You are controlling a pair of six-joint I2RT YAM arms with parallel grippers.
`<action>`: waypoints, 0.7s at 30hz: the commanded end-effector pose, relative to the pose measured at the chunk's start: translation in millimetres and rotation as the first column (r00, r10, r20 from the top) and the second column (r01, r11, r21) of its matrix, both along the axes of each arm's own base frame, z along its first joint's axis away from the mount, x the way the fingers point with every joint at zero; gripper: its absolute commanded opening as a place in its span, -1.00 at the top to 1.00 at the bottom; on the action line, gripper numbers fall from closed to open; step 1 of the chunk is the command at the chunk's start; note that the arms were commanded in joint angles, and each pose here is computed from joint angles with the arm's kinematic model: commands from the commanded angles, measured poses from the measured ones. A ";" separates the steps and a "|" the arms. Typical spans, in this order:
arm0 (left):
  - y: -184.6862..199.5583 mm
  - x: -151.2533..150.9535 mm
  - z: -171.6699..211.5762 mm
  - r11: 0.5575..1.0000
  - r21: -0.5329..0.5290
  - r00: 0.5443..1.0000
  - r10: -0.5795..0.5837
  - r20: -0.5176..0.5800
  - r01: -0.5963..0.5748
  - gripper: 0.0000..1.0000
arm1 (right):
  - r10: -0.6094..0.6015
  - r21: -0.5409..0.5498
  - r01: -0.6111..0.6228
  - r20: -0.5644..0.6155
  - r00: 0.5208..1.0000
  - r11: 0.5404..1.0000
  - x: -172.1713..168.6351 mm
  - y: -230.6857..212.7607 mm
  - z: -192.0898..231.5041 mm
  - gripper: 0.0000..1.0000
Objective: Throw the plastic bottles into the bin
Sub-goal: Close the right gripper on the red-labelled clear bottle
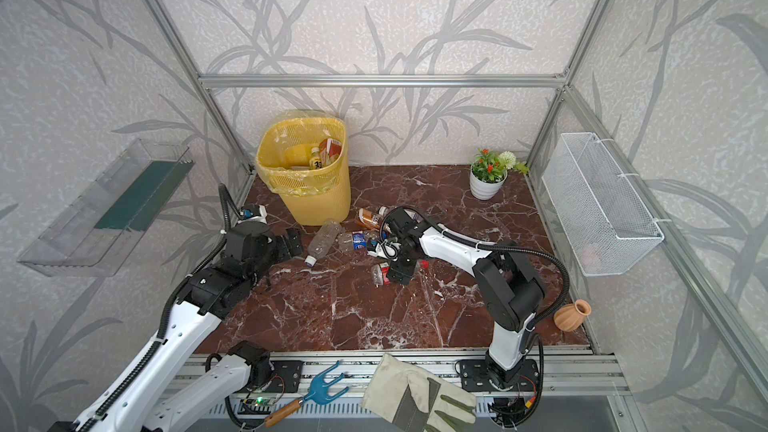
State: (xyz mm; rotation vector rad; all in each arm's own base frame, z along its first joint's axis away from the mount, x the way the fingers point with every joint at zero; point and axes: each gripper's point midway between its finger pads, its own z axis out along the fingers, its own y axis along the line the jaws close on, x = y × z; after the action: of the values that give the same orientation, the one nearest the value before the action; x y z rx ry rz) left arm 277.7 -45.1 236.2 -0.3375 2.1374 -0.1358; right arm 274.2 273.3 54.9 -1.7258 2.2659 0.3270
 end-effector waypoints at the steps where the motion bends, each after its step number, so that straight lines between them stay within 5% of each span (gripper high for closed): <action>1: 4.8 -3.7 6.3 1.000 0.021 1.000 0.011 0.005 -0.011 -0.98 | 0.034 -0.018 -0.034 -0.038 0.999 0.999 -13.2 1.6 0.5 -0.74; 21: 10.9 -8.8 8.2 0.999 0.035 0.999 0.029 0.015 -0.030 -0.98 | 0.060 -0.145 -0.072 -0.084 0.995 0.987 -25.4 2.6 -26.3 -0.61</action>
State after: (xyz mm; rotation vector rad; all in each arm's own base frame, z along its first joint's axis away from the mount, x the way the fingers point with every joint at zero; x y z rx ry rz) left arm 273.2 -40.4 237.8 -0.3390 2.1327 -0.1134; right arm 254.4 280.7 31.8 -1.8538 2.3159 0.2751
